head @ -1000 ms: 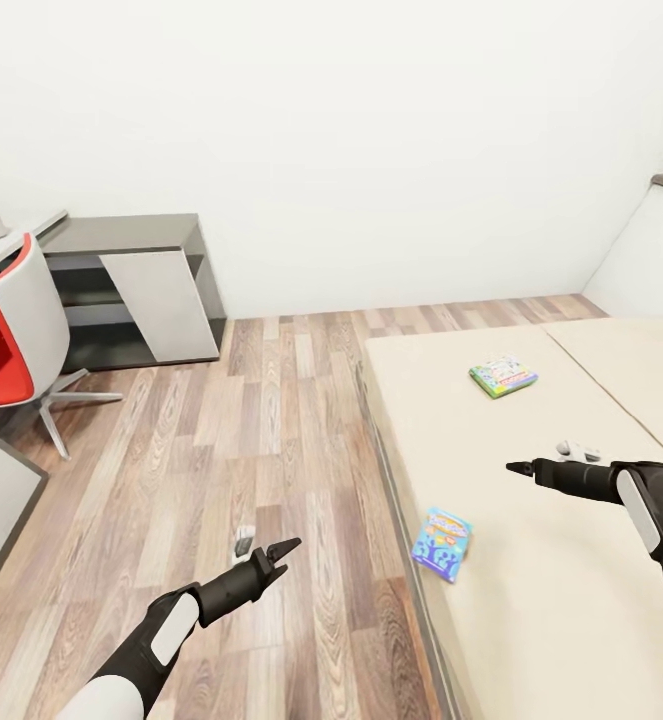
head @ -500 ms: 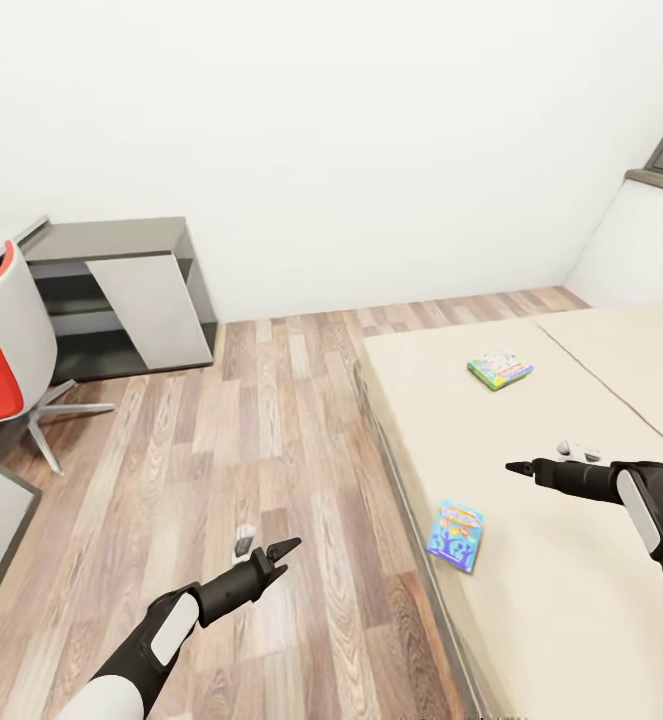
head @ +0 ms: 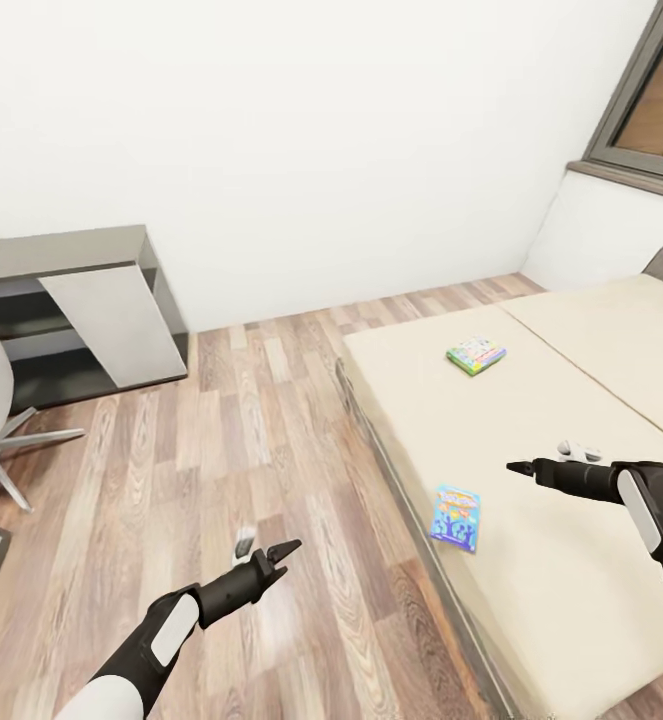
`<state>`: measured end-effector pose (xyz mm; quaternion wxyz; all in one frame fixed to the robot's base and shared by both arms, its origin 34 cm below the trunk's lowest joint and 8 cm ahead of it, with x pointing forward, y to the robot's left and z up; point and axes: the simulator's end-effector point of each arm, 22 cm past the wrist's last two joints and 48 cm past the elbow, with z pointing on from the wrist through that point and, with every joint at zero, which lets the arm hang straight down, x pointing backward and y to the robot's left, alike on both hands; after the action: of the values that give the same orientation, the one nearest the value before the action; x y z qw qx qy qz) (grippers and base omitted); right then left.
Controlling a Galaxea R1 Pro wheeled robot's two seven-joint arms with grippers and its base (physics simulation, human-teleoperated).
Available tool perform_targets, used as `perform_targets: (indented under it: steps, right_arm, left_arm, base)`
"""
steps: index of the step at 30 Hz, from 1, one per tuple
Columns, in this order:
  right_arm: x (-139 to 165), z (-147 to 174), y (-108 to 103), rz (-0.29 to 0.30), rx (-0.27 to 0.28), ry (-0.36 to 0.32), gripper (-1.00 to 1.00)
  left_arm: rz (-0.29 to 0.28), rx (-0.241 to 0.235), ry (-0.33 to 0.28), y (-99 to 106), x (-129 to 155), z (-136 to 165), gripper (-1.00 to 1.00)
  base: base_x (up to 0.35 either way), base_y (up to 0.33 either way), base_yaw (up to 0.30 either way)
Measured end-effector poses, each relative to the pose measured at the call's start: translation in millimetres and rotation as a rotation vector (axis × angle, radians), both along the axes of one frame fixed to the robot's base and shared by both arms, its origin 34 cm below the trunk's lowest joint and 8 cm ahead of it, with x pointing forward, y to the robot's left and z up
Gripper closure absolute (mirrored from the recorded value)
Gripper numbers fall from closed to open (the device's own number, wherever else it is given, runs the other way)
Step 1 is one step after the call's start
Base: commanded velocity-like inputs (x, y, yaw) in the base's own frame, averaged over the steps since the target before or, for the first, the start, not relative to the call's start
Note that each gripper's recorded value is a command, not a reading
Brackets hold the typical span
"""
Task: Put all the toys in the child's room - the three board games (two on the bed and one on the table), the two jigsaw puzzles on the table, and the tennis ball on the table - inside the toy box on the table in the child's room.
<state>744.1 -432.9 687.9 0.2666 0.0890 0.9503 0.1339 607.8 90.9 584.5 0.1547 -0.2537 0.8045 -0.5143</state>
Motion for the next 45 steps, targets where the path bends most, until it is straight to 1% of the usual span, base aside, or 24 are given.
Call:
perform_targets:
  steps: [5, 11, 12, 13, 14, 17, 18, 19, 20, 22, 25, 26, 28, 29, 31, 32, 34, 35, 37, 39, 41, 42, 44, 45]
  right_arm:
    - [0, 0, 0, 0.000, 0.000, 0.000, -1.00]
    - [0, 0, -1, -0.001, 0.000, -0.001, -1.00]
    - [0, 1, -3, -0.008, 0.001, -0.003, -1.00]
    - [0, 1, -4, -0.013, 0.003, -0.003, -1.00]
    - [0, 1, -4, -0.014, 0.003, -0.003, -1.00]
    - [1, 2, -8, -0.032, 0.010, -0.001, -1.00]
    - [1, 2, -8, -0.032, 0.010, -0.001, -1.00]
    - [1, 2, -9, -0.037, 0.012, 0.002, -1.00]
    - [1, 2, -9, -0.037, 0.012, 0.002, -1.00]
    - [1, 2, -10, -0.046, 0.016, 0.008, -1.00]
    - [2, 1, -13, -0.056, 0.017, 0.013, -1.00]
    - [5, 3, -14, -0.064, 0.018, 0.013, -1.00]
    - [8, 6, -15, -0.071, 0.023, 0.013, -1.00]
    - [8, 6, -15, -0.071, 0.023, 0.014, -1.00]
    - [8, 7, -16, -0.076, 0.028, 0.021, -1.00]
    - [8, 7, -16, -0.076, 0.028, 0.021, -1.00]
    - [8, 9, -16, -0.079, 0.032, 0.029, -1.00]
    - [9, 11, -17, -0.085, 0.038, 0.031, -1.00]
    - [10, 10, -19, -0.090, 0.040, 0.025, -1.00]
    - [15, 16, -24, -0.107, 0.047, 0.000, -1.00]
    - [21, 28, -31, -0.131, 0.054, -0.044, -1.00]
    - [21, 27, -32, -0.132, 0.054, -0.044, -1.00]
    - [28, 45, -41, -0.156, 0.056, -0.103, -1.00]
    - [28, 44, -41, -0.157, 0.055, -0.104, -1.00]
  left_arm:
    - [-0.001, -0.001, -0.003, -1, 1, 1, -1.00]
    - [-0.019, -0.010, -0.024, -10, 7, 9, -1.00]
    - [-0.085, 0.014, -0.048, -26, 10, 15, -1.00]
    - [-0.116, 0.037, -0.053, -30, 10, 14, -1.00]
    - [-0.117, 0.038, -0.053, -30, 10, 14, -1.00]
    - [-0.191, 0.110, -0.057, -38, 12, 8, -1.00]
    - [-0.192, 0.111, -0.056, -38, 12, 8, -1.00]
    - [-0.204, 0.131, -0.051, -39, 13, 5, -1.00]
    - [-0.205, 0.131, -0.051, -39, 13, 5, -1.00]
    - [-0.214, 0.155, -0.040, -41, 16, 2, -1.00]
    - [-0.213, 0.161, -0.031, -47, 20, 2, -1.00]
    - [-0.204, 0.156, -0.019, -50, 28, 6, -1.00]
    - [-0.200, 0.138, 0.000, -54, 32, 10, -1.00]
    - [-0.200, 0.138, 0.000, -54, 32, 10, -1.00]
    - [-0.204, 0.119, 0.008, -59, 36, 17, -1.00]
    - [-0.205, 0.120, 0.008, -59, 36, 17, -1.00]
    - [-0.208, 0.107, -0.004, -62, 43, 26, -1.00]
    - [-0.215, 0.097, -0.025, -66, 50, 35, -1.00]
    - [-0.218, 0.097, -0.032, -67, 52, 35, -1.00]
    - [-0.220, 0.096, -0.041, -68, 56, 35, -1.00]
    - [-0.218, 0.097, -0.049, -68, 60, 35, -1.00]
    - [-0.218, 0.097, -0.049, -68, 60, 33, -1.00]
    - [-0.209, 0.107, -0.055, -62, 68, 31, -1.00]
    - [-0.209, 0.108, -0.055, -62, 68, 29, -1.00]
  base:
    - [0.000, 0.203, -0.284]
    - [0.000, 0.085, -0.241]
    - [0.000, 0.020, -0.070]
    - [0.000, 0.020, -0.070]
    - [0.000, 0.016, -0.056]
    - [0.000, 0.011, -0.039]
    - [0.000, 0.008, -0.029]
    - [0.000, 0.008, -0.029]
    - [0.000, 0.007, -0.023]
    - [0.000, 0.005, -0.018]
    - [0.000, 0.003, -0.011]
    - [0.000, 0.002, -0.006]
    - [0.000, 0.001, -0.005]
    - [0.000, 0.001, -0.004]
    - [0.000, 0.001, -0.003]
    - [0.000, 0.001, -0.002]
    - [0.000, 0.000, -0.001]
    - [0.000, 0.000, 0.000]
    - [0.000, 0.000, 0.000]
    - [0.000, 0.000, 0.000]
    - [0.000, 0.000, 0.000]
    - [0.000, 0.000, 0.000]
    - [0.000, 0.000, 0.000]
    - [0.000, 0.000, 0.000]
